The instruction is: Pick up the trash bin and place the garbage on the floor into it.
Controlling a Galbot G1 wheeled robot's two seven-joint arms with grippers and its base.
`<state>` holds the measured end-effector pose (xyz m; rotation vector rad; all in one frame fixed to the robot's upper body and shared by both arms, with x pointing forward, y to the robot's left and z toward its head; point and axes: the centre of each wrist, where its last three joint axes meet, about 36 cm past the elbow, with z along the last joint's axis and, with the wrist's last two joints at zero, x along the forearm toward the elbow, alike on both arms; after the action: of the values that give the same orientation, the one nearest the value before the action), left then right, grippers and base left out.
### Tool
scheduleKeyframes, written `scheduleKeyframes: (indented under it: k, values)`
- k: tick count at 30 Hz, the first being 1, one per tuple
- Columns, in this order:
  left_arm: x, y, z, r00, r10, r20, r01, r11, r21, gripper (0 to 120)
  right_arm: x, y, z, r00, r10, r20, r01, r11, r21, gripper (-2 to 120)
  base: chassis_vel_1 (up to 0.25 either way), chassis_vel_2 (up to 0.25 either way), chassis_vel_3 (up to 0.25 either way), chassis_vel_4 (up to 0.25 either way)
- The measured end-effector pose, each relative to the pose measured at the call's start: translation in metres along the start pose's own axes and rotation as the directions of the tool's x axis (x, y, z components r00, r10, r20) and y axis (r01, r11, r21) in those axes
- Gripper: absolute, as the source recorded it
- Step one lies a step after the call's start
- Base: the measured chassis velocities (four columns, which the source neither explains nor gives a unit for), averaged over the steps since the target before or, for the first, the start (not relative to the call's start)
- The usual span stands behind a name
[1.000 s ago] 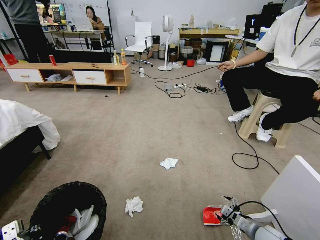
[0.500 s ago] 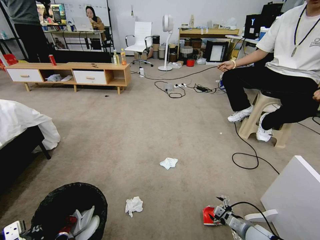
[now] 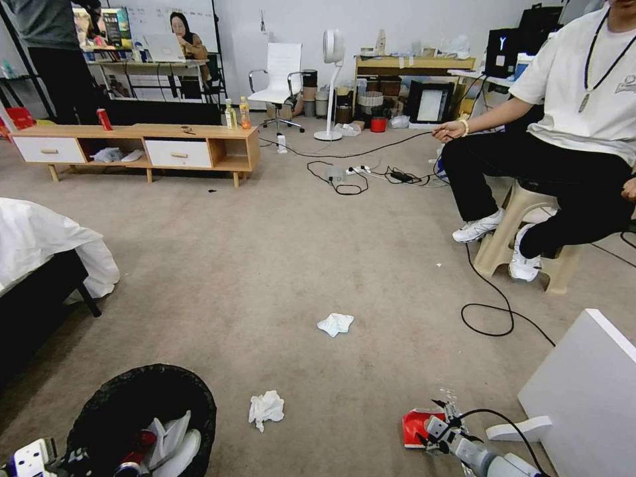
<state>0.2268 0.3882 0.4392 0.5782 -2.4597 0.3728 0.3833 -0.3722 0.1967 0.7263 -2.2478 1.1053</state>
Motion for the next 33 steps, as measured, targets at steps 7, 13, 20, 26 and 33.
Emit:
scheduleKeyframes:
  k: [7,13,20,26,33]
  values:
    - [-0.001,0.001,0.001,1.0,-0.003,-0.006,0.003,1.0,-0.002,3,-0.009,-0.001,0.01,1.0,0.004,-0.017,-0.004,1.0,-0.003,100,0.0,0.0,0.0,0.0]
    - [-0.002,0.001,0.002,1.0,-0.003,-0.007,0.003,1.0,-0.002,3,-0.013,-0.003,0.017,1.0,0.007,-0.025,-0.007,1.0,-0.003,100,0.0,0.0,0.0,0.0]
    - [-0.003,0.0,0.004,1.0,-0.002,-0.01,0.002,1.0,-0.003,3,-0.02,-0.006,0.021,1.0,0.012,-0.02,-0.012,1.0,-0.003,100,0.0,0.0,0.0,0.0]
    - [-0.004,0.0,0.005,1.0,-0.004,-0.011,0.004,1.0,-0.003,3,-0.026,-0.006,0.019,1.0,0.01,-0.004,-0.01,1.0,0.0,100,0.0,0.0,0.0,0.0]
    - [-0.003,0.001,0.005,1.0,-0.008,-0.009,0.008,1.0,-0.002,3,-0.034,0.0,0.009,1.0,0.002,0.02,-0.002,1.0,-0.004,89,0.0,0.0,0.0,0.0]
